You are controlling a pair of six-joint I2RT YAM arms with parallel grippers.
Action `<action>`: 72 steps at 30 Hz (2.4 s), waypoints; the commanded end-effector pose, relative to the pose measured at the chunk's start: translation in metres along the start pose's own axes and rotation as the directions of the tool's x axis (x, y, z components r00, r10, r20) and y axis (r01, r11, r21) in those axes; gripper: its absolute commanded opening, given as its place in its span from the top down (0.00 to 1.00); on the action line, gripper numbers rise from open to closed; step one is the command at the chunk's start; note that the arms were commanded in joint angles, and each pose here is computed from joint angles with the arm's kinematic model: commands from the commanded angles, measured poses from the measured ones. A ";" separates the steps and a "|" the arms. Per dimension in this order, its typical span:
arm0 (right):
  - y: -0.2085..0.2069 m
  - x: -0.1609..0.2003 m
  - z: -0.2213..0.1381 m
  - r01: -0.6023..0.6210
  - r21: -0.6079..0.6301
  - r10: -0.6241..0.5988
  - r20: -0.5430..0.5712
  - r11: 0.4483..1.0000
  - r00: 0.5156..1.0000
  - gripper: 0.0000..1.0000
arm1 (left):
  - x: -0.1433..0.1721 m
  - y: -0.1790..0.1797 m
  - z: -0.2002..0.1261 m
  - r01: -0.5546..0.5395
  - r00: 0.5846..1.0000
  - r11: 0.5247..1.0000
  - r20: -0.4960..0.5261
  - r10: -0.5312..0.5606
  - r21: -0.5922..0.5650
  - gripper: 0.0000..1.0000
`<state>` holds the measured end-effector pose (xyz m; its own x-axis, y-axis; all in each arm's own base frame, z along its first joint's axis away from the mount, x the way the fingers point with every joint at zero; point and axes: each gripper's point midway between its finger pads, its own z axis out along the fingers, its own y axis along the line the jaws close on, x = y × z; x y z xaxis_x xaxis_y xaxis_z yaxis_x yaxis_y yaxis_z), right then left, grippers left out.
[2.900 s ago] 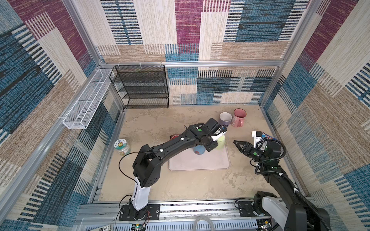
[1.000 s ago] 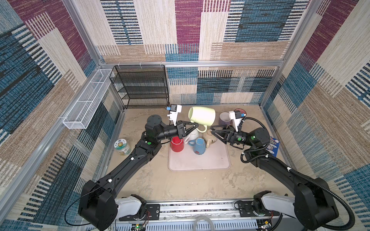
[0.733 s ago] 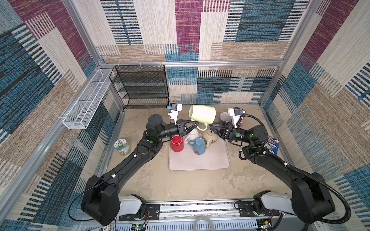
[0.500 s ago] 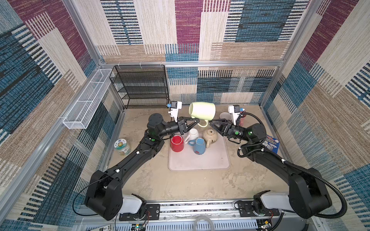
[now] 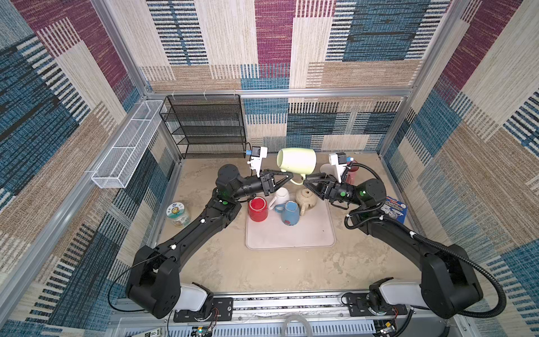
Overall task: Turn the mug right side up
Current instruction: Place the mug at the top-center of the table.
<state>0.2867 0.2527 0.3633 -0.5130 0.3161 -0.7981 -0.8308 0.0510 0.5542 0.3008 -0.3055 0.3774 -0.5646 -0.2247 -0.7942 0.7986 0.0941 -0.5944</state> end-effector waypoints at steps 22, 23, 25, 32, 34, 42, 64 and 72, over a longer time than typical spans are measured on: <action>0.003 -0.014 0.010 -0.001 -0.048 0.002 0.023 0.999 1.000 0.57 | -0.008 -0.021 -0.001 -0.059 0.998 0.994 0.037 0.056 0.087 1.00; 0.005 -0.015 0.011 -0.003 -0.060 0.004 0.023 0.998 1.000 0.57 | -0.006 -0.021 0.000 -0.056 0.998 0.994 0.036 0.053 0.089 1.00; 0.009 -0.018 0.012 0.001 -0.077 0.001 0.023 0.997 1.000 0.57 | -0.004 -0.020 0.001 -0.054 0.998 0.994 0.031 0.052 0.091 1.00; 0.020 -0.022 0.018 0.009 -0.118 -0.008 0.017 0.993 1.000 0.58 | 0.004 -0.011 0.007 -0.044 0.999 0.995 0.015 0.043 0.089 1.00; 0.024 -0.021 0.021 0.013 -0.130 -0.012 0.010 0.991 1.000 0.60 | 0.007 -0.006 0.008 -0.033 0.999 0.996 0.009 0.032 0.086 1.00; 0.027 -0.020 0.020 0.020 -0.129 -0.019 0.011 0.991 1.000 0.77 | 0.013 0.002 0.010 -0.017 1.000 0.996 0.002 0.017 0.083 1.00; 0.025 -0.021 0.011 0.086 -0.023 -0.085 0.045 0.996 0.995 1.00 | 0.032 0.029 0.006 0.002 0.999 0.999 -0.050 -0.004 -0.051 0.55; 0.013 -0.023 0.010 0.098 0.068 -0.100 0.033 0.993 0.994 1.00 | 0.040 0.036 -0.011 -0.033 0.996 0.981 -0.082 0.018 -0.191 0.04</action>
<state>0.2848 0.2590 0.3809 -0.4929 0.3164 -0.8105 -0.8338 0.0943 0.5439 0.3014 -0.3073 0.3353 -0.5841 -0.1676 -0.7942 0.7687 0.2000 -0.6075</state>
